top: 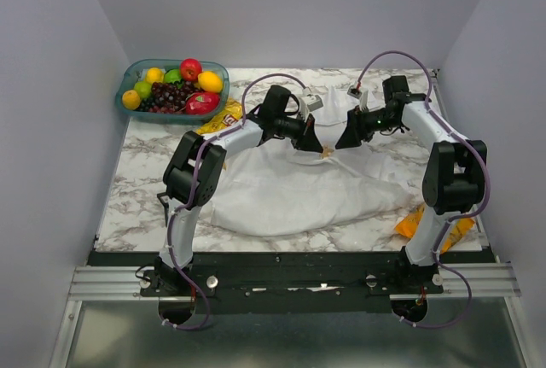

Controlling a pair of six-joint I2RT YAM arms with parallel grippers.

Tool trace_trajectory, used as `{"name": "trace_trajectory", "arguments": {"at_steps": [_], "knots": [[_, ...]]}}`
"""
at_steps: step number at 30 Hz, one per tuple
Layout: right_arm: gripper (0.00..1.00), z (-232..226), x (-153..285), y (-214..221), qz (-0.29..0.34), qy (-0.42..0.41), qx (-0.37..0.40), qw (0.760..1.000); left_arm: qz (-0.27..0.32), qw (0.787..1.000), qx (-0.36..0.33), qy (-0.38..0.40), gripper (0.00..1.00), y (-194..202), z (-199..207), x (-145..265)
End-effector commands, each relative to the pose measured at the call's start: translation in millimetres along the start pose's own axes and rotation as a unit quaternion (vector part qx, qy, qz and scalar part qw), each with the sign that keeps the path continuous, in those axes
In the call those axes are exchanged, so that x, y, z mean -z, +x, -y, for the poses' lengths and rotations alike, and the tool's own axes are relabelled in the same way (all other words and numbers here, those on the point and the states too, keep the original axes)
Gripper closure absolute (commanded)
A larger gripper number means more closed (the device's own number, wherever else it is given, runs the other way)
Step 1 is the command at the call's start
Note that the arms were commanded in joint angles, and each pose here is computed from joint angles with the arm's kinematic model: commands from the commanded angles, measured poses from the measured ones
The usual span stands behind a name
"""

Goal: Remove the brooch from the garment

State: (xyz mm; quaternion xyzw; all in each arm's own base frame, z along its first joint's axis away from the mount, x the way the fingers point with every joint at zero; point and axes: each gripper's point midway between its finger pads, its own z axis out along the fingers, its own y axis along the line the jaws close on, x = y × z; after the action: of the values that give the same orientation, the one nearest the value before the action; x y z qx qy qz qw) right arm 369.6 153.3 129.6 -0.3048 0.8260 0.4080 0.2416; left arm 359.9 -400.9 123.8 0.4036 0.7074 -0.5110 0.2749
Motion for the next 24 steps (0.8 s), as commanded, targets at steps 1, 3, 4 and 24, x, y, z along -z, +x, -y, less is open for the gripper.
{"name": "trace_trajectory", "arguments": {"at_steps": [1,3,4,24], "knots": [[0.37,-9,-9,-1,0.021,-0.051,0.013,0.998,0.025,0.998,0.011,0.055,1.00,-24,32,6],[0.37,-16,-10,4,0.023,-0.074,0.012,0.997,0.032,0.997,0.026,0.061,1.00,-25,33,5],[0.37,-20,-10,4,0.028,-0.086,0.008,0.996,0.040,0.997,0.024,0.064,1.00,-29,34,5],[0.60,-11,-24,10,0.027,-0.100,-0.061,0.993,0.037,0.996,0.031,0.071,1.00,-27,36,3]]}}
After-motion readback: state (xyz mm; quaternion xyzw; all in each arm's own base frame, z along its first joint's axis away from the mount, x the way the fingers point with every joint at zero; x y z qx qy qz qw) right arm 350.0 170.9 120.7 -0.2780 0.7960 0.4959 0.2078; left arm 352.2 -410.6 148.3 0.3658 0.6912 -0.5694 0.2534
